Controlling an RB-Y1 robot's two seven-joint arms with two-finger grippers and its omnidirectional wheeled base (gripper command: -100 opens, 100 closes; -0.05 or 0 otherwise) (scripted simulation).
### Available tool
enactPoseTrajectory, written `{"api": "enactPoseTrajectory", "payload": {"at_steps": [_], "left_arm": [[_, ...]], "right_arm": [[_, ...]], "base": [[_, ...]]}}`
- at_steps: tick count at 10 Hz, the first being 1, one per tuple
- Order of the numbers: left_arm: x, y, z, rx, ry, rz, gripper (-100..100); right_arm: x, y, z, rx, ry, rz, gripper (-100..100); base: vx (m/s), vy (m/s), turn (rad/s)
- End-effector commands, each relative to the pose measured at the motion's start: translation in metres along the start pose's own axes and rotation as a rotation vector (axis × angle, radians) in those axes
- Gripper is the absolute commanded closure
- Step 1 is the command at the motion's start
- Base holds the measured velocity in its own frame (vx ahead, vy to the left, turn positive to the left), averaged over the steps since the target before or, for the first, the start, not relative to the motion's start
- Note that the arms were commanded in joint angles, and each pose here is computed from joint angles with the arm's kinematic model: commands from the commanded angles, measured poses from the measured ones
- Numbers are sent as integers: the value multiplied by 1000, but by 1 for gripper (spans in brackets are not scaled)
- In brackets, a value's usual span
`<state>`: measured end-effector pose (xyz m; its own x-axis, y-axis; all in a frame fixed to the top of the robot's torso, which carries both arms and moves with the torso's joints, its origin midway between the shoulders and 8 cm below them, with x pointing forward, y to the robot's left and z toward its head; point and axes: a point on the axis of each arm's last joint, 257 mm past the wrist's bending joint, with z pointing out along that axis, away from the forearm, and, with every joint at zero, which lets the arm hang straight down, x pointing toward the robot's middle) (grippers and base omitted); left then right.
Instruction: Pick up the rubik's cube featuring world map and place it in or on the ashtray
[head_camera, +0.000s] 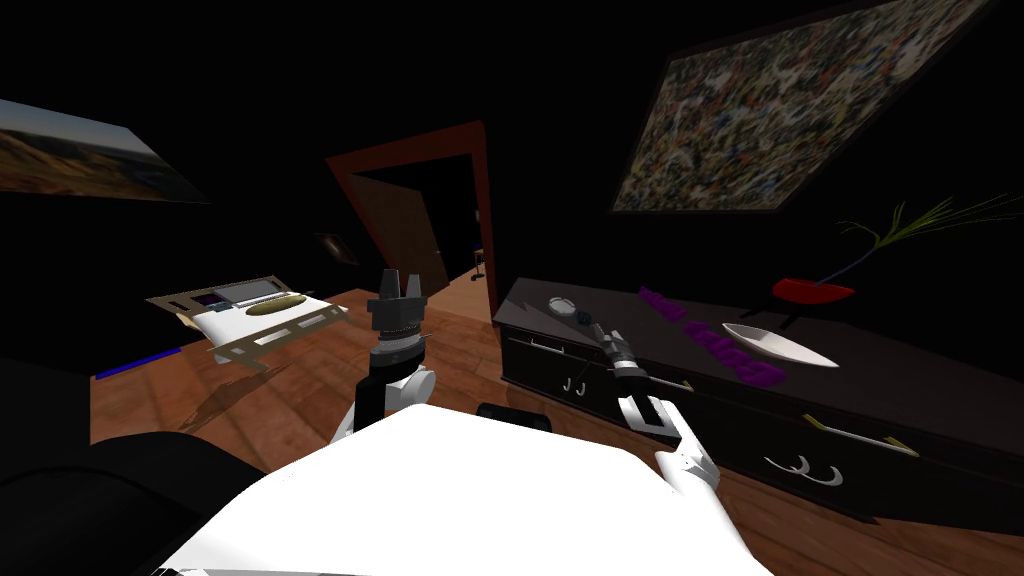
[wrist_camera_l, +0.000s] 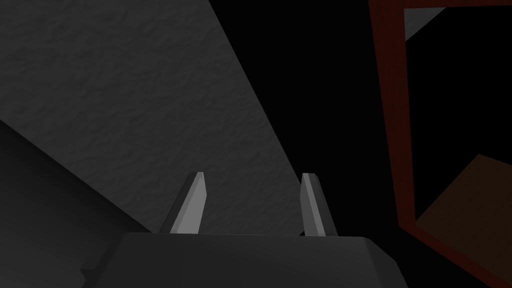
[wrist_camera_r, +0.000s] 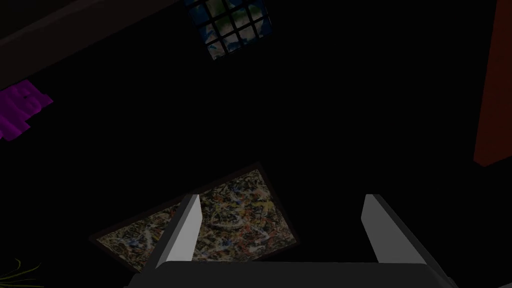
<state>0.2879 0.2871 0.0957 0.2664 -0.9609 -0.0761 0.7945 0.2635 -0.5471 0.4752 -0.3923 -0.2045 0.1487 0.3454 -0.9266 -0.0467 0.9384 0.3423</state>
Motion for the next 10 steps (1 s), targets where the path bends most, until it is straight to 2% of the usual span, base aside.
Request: {"api": "enactPoseTrajectory", "payload": {"at_steps": [1,2,7,10], "left_arm": [[0,0,0,0,0,0,0],[0,0,0,0,0,0,0],[0,0,0,0,0,0,0],[0,0,0,0,0,0,0]], "right_arm": [[11,-13,3,33,29,-50,-100],[11,-13,3,33,29,-50,-100],[39,-42,16,103,104,-162,-100],[51,-54,19,135,143,-202,-100]], "base": [[62,88,-23],[37,58,-8],[59,49,-3],[86,6,6]]}}
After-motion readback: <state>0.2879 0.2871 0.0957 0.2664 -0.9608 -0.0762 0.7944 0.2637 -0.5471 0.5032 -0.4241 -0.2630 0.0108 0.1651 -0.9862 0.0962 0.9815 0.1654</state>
